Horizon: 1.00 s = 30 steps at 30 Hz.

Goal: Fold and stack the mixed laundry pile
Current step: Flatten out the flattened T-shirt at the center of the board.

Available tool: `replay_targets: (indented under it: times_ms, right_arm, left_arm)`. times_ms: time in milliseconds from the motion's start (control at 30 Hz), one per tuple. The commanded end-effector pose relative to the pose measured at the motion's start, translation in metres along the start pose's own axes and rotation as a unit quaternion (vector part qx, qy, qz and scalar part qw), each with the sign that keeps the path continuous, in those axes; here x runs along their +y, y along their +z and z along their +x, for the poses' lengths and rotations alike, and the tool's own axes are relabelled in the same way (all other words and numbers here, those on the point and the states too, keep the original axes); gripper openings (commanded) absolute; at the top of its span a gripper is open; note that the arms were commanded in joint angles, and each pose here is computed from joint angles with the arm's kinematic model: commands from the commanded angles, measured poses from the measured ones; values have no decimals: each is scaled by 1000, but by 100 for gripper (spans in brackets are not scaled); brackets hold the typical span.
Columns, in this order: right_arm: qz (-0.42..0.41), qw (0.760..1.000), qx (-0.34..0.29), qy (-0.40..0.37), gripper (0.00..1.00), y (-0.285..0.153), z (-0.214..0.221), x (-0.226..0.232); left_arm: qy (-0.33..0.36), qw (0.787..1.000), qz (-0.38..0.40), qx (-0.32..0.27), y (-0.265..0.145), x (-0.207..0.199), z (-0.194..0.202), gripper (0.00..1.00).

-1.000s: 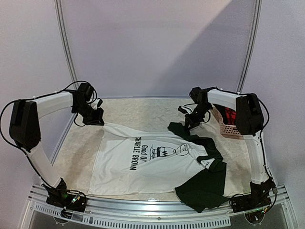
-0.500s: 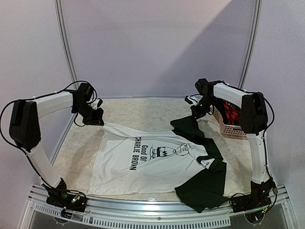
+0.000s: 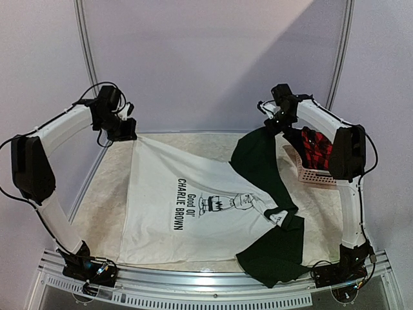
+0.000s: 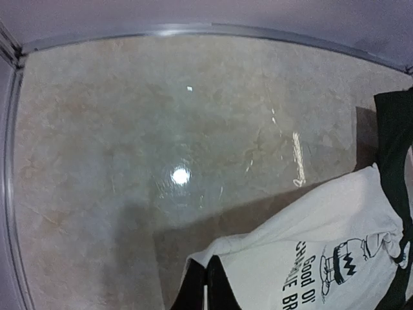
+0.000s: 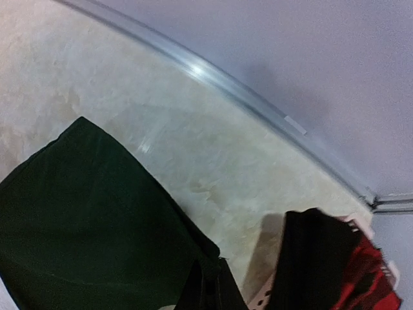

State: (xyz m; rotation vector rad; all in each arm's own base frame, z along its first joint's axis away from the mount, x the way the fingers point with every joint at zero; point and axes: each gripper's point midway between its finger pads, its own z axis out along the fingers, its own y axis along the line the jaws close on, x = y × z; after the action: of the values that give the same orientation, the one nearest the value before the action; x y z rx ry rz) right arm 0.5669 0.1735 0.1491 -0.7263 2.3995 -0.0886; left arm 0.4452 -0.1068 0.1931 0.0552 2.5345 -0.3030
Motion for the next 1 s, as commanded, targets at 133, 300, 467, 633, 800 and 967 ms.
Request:
replay_targets:
  times_ms: [133, 300, 467, 633, 800, 967]
  right_arm:
    - [159, 970, -182, -40, 0, -151, -96, -73]
    - [176, 954, -239, -34, 0, -225, -109, -81]
    - [188, 932, -308, -43, 0, -318, -114, -80]
    - [217, 906, -346, -108, 0, -398, -106, -67]
    - [251, 876, -387, -141, 0, -480, -86, -49]
    - [248, 841, -456, -151, 0, -566, -53, -31]
  left_arm:
    - [41, 993, -38, -105, -61, -1, -72, 0]
    - [79, 981, -17, -174, -114, -26, -88, 0]
    - [105, 965, 20, -240, -180, -55, -96, 0]
    - [127, 946, 50, -293, -247, -81, -89, 0]
    - [144, 925, 76, -344, -316, -97, -67, 0]
    - [161, 900, 94, -395, -377, -100, -37, 0]
